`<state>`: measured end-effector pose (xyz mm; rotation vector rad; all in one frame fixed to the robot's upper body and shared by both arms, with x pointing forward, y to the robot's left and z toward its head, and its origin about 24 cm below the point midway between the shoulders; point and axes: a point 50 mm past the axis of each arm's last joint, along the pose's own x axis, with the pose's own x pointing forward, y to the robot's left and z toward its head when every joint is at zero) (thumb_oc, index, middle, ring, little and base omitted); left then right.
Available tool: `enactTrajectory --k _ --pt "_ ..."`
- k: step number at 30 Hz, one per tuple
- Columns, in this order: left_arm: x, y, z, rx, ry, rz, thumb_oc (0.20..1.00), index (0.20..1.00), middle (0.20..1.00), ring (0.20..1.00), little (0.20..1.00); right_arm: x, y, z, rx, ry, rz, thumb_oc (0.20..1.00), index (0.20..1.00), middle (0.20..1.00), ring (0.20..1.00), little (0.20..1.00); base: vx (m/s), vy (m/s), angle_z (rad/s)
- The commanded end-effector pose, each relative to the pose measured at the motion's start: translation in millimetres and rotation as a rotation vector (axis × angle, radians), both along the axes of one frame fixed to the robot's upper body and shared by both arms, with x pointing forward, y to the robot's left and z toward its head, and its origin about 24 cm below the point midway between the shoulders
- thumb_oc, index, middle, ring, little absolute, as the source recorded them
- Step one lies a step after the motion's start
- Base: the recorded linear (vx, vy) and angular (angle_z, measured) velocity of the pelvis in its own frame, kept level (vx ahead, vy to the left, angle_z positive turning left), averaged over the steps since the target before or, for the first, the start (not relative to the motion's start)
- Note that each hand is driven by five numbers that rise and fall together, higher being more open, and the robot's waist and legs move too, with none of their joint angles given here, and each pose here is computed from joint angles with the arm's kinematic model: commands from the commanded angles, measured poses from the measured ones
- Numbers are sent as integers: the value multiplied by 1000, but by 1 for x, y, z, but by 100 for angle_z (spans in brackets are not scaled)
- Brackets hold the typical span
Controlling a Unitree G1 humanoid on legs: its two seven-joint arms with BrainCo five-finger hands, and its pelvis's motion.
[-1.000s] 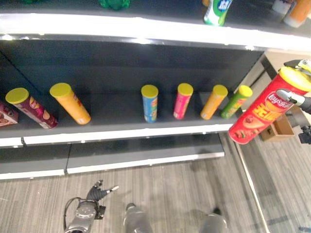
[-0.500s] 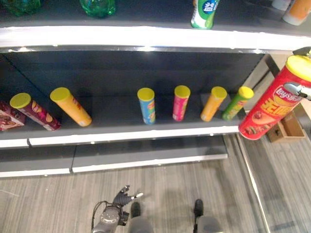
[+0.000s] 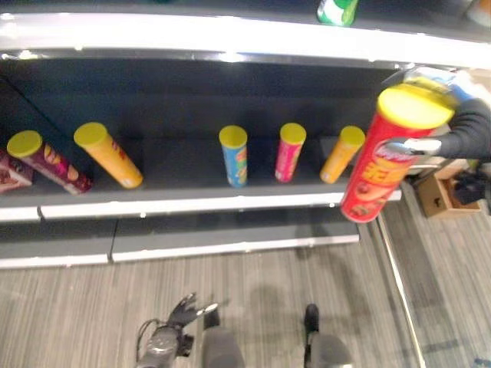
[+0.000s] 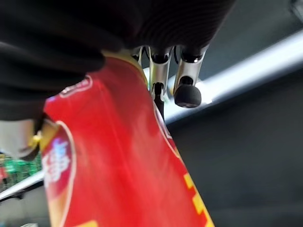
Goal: Put the goods on the table back onto the shelves and tidy them up.
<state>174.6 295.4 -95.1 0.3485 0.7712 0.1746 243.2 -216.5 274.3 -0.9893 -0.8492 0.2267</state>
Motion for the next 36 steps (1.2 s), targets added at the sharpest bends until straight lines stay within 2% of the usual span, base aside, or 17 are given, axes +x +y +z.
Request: enactTrajectory --k 1,7,12,20,29,36 --pt "0 10 12 50 -96 43 1000 1000 1000 1000 1000 -13 2 27 -2 -113 39 200 200 200 200 200 110 424 18" --pt "4 2 12 54 -95 -16 1000 1000 1000 1000 1000 -8 -24 12 75 -77 -110 200 200 200 200 200 192 685 3" --pt "-6 18 16 97 -69 -19 1000 1000 1000 1000 1000 -14 -31 6 144 -110 -143 200 200 200 200 200 7 554 -51" --pt "-21 15 3 80 11 -11 1000 1000 1000 1000 1000 -15 -32 15 154 -146 -133 200 200 200 200 200 2 326 4" --pt "-8 -7 2 17 -35 -57 1000 1000 1000 1000 1000 -12 -23 16 175 -138 -66 200 200 200 200 200 39 30 -11" --pt "-4 -22 2 -28 -60 -94 1000 1000 1000 1000 1000 -16 -6 11 73 -72 10 200 200 200 200 200 59 -80 -4"
